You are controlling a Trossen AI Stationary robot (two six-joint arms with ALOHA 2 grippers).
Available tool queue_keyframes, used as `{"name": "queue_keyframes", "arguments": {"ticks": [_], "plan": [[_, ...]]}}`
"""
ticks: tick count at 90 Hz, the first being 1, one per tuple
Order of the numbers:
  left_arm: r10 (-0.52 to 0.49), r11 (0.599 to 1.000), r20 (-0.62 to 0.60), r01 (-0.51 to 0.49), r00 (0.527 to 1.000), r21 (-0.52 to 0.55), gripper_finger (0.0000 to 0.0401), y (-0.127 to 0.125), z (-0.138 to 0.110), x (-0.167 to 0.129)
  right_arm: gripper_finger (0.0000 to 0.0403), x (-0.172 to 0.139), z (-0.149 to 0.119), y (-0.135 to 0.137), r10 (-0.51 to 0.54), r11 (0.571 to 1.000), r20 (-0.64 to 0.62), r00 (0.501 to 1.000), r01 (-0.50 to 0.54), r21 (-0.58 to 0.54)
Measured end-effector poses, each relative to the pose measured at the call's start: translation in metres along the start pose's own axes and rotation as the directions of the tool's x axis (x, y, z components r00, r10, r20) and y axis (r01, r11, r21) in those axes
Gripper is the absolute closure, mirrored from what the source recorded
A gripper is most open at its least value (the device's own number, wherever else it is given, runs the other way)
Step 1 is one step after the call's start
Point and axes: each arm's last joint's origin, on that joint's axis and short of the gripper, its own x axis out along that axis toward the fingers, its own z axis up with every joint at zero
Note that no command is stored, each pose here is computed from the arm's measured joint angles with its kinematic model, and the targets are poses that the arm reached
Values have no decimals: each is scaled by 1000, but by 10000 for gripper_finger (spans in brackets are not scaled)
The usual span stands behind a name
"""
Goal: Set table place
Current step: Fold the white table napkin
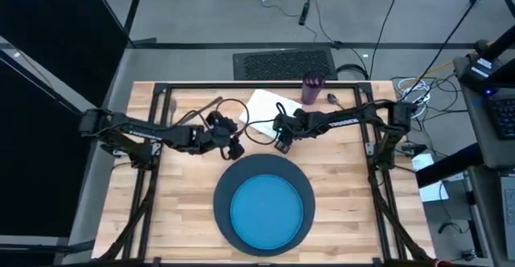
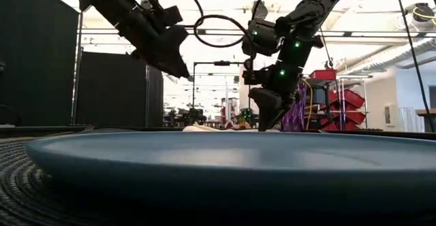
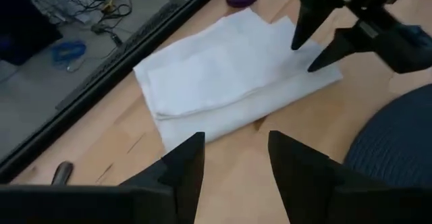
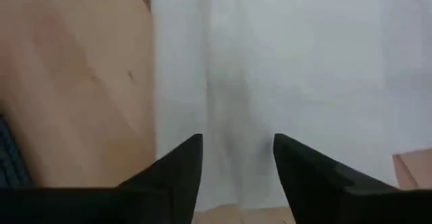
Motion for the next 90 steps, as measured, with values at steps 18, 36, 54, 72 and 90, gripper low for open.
{"name": "queue_keyframes", "arguments": {"ticks": [18,36,54,72,90], "plan": [[-1,999,2,1,1000,34,250,-2,-1,-2,335,1,1,-4,-6,1000,1,1000,6,14],[-1,999,1,1,1000,43,251,-2,-1,-2,399,1,2,-5,-17,1000,6,1000,17,-12],[0,999,0,0,1000,43,251,-2,-1,-2,403,2,4,-9,-62,998,29,998,62,-12],[0,999,0,0,1000,43,251,-2,-1,-2,403,4,8,-27,-157,987,39,987,156,37],[3,999,1,-3,1000,43,251,-2,-1,-2,403,5,15,-44,-248,963,55,967,240,125]]}}
